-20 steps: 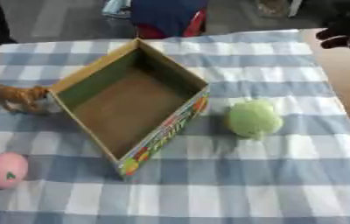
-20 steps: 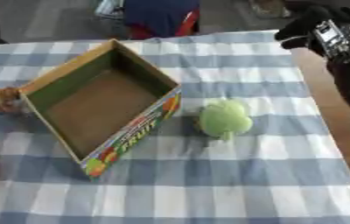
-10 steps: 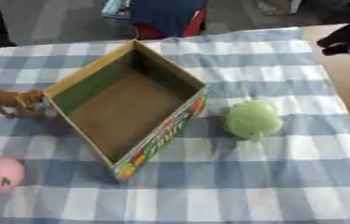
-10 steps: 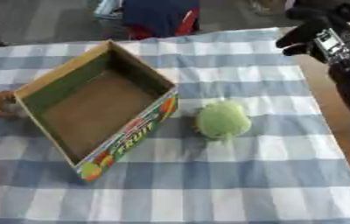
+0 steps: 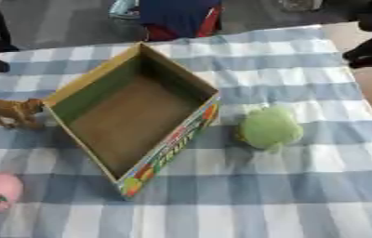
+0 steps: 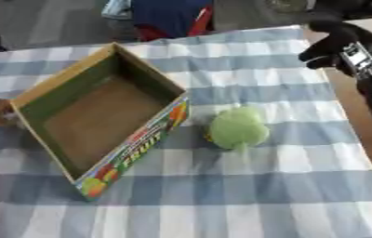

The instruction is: Pick up objects on the table and place them in the box.

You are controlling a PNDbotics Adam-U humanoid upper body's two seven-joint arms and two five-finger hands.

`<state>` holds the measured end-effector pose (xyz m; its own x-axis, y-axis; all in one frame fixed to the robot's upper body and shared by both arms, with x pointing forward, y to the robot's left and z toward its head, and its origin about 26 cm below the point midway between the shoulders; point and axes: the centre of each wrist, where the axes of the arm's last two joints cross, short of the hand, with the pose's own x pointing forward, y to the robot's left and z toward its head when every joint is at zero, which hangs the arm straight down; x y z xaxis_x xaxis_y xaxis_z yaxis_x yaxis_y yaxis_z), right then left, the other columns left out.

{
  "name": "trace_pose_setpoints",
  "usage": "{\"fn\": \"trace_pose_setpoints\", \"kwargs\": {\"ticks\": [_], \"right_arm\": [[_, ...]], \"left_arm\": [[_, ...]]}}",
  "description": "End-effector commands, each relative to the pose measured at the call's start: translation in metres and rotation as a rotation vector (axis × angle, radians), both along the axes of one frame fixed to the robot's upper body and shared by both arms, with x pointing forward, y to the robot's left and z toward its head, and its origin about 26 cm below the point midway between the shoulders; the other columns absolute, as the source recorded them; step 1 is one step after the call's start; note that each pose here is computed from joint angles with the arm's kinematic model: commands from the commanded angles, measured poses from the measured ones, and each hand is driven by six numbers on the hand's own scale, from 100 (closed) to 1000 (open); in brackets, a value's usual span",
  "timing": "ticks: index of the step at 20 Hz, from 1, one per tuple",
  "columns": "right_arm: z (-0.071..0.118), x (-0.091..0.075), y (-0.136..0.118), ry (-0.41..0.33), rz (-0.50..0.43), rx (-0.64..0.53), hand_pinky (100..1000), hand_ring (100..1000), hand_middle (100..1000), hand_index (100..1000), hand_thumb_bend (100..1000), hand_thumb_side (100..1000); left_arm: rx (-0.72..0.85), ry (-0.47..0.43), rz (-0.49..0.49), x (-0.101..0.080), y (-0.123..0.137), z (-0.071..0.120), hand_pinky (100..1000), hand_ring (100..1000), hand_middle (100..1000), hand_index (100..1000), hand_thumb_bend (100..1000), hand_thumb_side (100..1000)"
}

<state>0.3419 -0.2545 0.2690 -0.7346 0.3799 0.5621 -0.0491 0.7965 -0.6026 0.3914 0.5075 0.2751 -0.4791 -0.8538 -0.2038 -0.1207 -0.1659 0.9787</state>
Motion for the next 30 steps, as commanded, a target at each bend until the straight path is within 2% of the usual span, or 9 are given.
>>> {"fn": "trace_pose_setpoints", "kwargs": {"ticks": [1, 6, 10, 15, 19, 30], "right_arm": [[0.012, -0.004, -0.003, -0.041, -0.005, -0.03, 745, 751, 602, 910, 100, 1000], [0.013, -0.004, -0.003, -0.043, -0.005, -0.032, 746, 751, 601, 908, 100, 1000], [0.013, -0.004, -0.002, -0.045, -0.002, -0.033, 746, 750, 600, 907, 100, 1000], [0.014, -0.004, -0.002, -0.048, -0.002, -0.031, 747, 749, 597, 906, 100, 1000], [0.015, -0.004, -0.002, -0.05, -0.002, -0.031, 748, 748, 596, 906, 100, 1000], [0.017, -0.004, -0.002, -0.058, -0.007, -0.018, 749, 744, 588, 902, 100, 1000]], "left_arm": [[0.064, 0.056, -0.05, -0.005, 0.003, 0.019, 720, 959, 939, 1000, 654, 369], [0.062, 0.092, -0.062, -0.005, 0.001, 0.024, 713, 952, 934, 1000, 668, 370], [0.089, 0.123, -0.056, -0.004, -0.001, 0.028, 691, 937, 905, 1000, 642, 382], [0.149, 0.165, -0.006, -0.005, 0.003, 0.03, 633, 897, 835, 939, 577, 389], [0.153, 0.178, 0.003, -0.003, 0.003, 0.026, 601, 864, 781, 886, 573, 381], [0.2, 0.288, 0.036, 0.001, 0.003, 0.018, 595, 857, 779, 867, 540, 342]]}}
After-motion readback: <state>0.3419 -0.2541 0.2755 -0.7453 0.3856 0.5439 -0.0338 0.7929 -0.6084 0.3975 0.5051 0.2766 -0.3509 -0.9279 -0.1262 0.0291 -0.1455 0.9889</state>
